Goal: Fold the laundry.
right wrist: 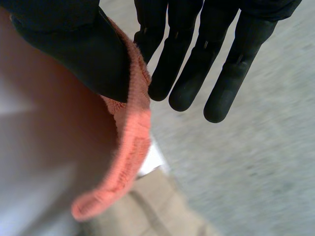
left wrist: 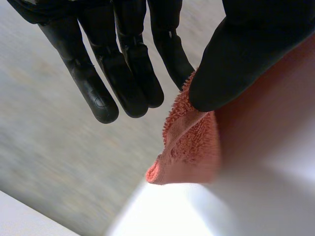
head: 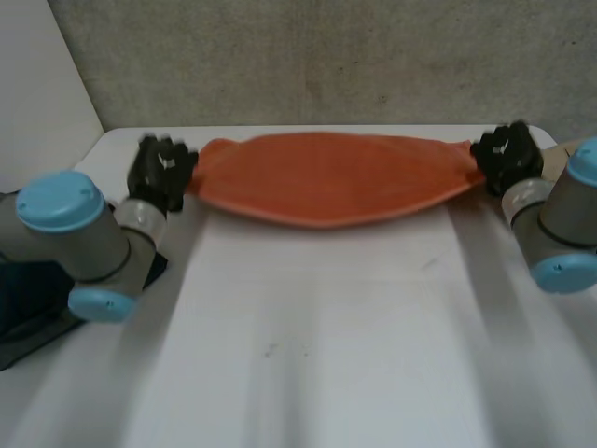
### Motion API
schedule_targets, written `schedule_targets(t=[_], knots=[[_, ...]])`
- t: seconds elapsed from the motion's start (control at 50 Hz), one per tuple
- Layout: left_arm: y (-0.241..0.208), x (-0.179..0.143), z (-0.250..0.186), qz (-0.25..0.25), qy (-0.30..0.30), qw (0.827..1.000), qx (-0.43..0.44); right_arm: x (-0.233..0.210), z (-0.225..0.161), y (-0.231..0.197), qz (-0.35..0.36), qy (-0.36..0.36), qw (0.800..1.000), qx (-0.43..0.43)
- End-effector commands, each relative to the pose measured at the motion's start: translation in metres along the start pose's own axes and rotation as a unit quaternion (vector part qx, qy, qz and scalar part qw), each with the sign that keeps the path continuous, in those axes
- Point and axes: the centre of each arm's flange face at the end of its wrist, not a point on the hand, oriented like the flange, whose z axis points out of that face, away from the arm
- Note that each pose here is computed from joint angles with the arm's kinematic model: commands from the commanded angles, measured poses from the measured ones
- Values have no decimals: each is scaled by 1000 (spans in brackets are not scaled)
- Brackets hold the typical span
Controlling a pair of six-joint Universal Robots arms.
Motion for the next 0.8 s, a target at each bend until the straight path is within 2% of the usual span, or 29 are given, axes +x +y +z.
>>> schedule_targets(t=[0.02, 0.06, 0.12, 0.14, 0.16, 0.22, 0.24, 0.26, 0.34, 0.4, 0.42, 0.46, 0.48, 0.5, 0.52, 0.6, 0.8], knots=[[8, 13, -62, -6, 95, 987, -131, -17, -40, 13, -4, -93, 991, -91], [-2, 7, -81, -7, 112, 982, -154, -13, -54, 8, -7, -116, 987, -113], [-16, 1, -117, -5, 146, 969, -198, 1, -90, 11, -16, -168, 969, -181], [-18, 1, -127, -3, 156, 965, -212, 5, -99, 14, -19, -182, 962, -201], [-20, 0, -136, 1, 168, 959, -227, 10, -119, 19, -29, -213, 947, -238], [-27, -2, -175, 19, 220, 933, -285, 13, -148, 27, -48, -261, 919, -290], [-28, -2, -185, 22, 236, 924, -301, 14, -165, 29, -65, -292, 903, -308], [-30, -1, -202, 28, 265, 906, -329, 15, -173, 30, -75, -305, 896, -314], [-32, 0, -221, 33, 307, 877, -367, 20, -190, 30, -115, -321, 886, -313], [-35, -3, -210, 34, 292, 889, -350, 23, -183, 31, -123, -297, 899, -296], [-37, -6, -196, 36, 271, 905, -327, 24, -180, 30, -125, -287, 904, -290], [-36, -7, -183, 37, 256, 915, -309, 32, -163, 30, -126, -239, 924, -270], [-31, -6, -162, 40, 234, 928, -287, 33, -159, 30, -123, -226, 929, -264], [-30, -5, -156, 41, 229, 931, -281, 34, -153, 31, -121, -212, 935, -257], [-27, -4, -137, 44, 209, 942, -257, 34, -139, 34, -115, -187, 944, -245], [-23, 1, -96, 40, 171, 963, -205, 22, -105, 34, -112, -145, 963, -196], [0, 21, -17, 46, 90, 988, -120, 4, -41, 52, -135, -77, 979, -132]])
